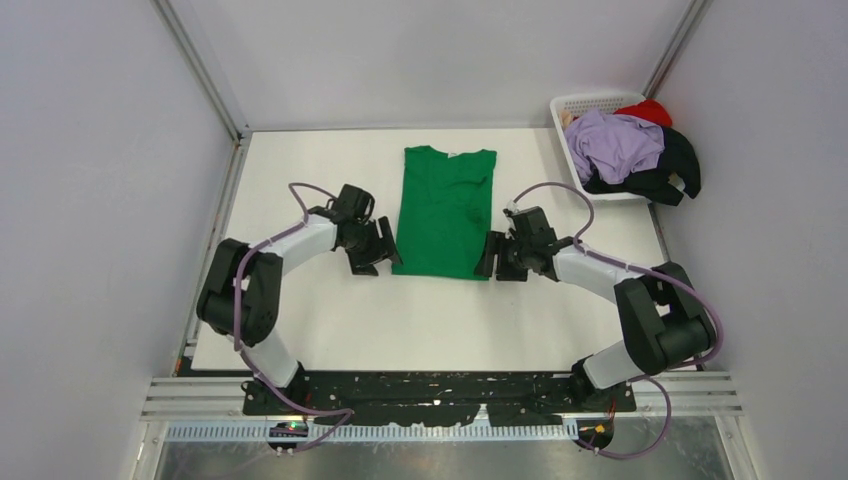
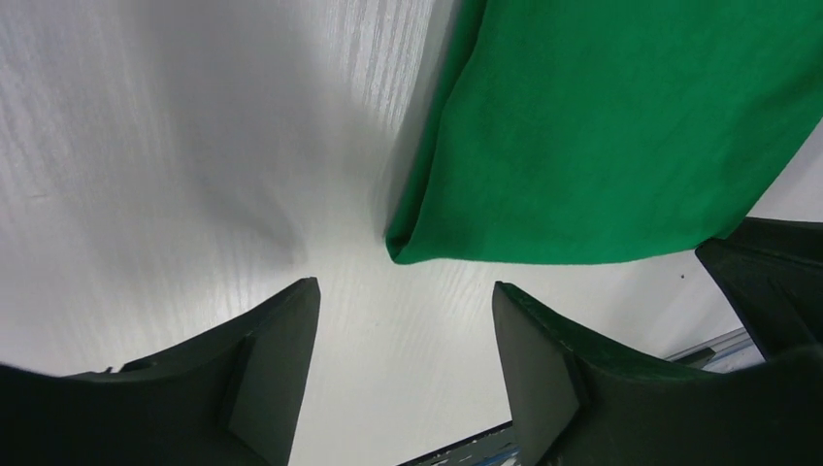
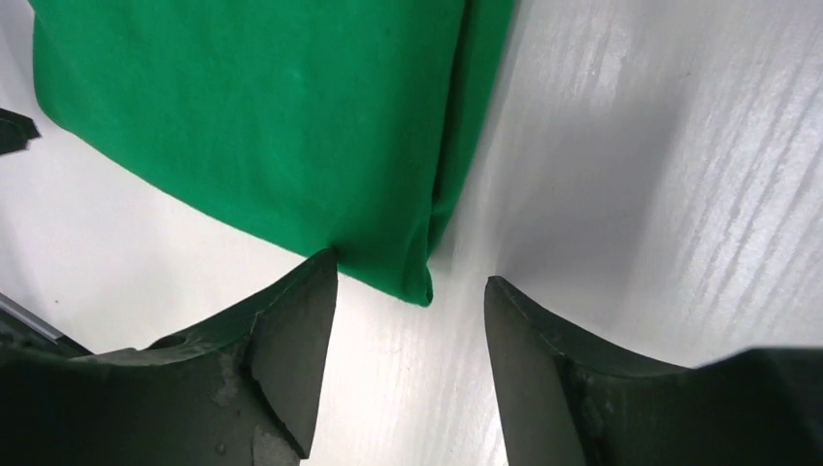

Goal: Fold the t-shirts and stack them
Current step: Grab one side of the 2/3 rectangular tshirt with both arms, then fold the long partially folded tshirt into a neat square, then smooth out wrinkles on the folded tshirt

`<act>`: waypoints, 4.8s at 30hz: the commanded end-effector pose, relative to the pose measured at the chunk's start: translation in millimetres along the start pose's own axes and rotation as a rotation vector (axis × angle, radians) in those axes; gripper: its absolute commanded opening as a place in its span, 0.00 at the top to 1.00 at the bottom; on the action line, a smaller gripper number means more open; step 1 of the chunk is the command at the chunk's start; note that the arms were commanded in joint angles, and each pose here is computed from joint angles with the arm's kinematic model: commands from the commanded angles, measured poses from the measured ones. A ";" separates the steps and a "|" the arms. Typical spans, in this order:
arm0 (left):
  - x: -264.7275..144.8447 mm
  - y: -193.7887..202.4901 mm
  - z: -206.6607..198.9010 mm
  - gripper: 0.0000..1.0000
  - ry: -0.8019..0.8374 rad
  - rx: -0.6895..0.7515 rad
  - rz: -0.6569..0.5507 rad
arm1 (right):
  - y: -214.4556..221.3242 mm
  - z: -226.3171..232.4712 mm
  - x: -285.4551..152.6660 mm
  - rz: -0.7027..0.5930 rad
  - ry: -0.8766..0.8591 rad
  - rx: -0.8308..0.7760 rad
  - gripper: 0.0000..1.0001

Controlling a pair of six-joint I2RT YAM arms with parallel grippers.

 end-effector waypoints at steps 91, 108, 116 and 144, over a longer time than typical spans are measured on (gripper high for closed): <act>-17.8 -164.1 -68.3 0.20 -0.025 0.316 -0.181 | -178.3 68.9 -26.8 -0.314 -0.245 0.014 0.02; 26.6 -165.8 -96.1 0.00 0.315 0.195 -0.167 | -143.2 80.7 11.8 -0.146 -0.431 0.105 0.05; 69.1 -141.6 -70.9 0.00 0.227 0.103 0.036 | -148.3 45.6 68.7 -0.093 -0.223 0.190 0.05; -5.0 -84.8 -39.4 0.06 0.017 0.183 -0.039 | -140.0 61.6 -55.7 -0.378 -0.214 0.059 0.05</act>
Point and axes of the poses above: each gripper's point midway between its finger pads, its own x axis out along the fingers, its own z axis along the line the jaws close on, y = z × x, the point moved 7 cm from there along -x, back along the fingers, and after that the axes turned 14 degrees about x, right-handed, at the moved point
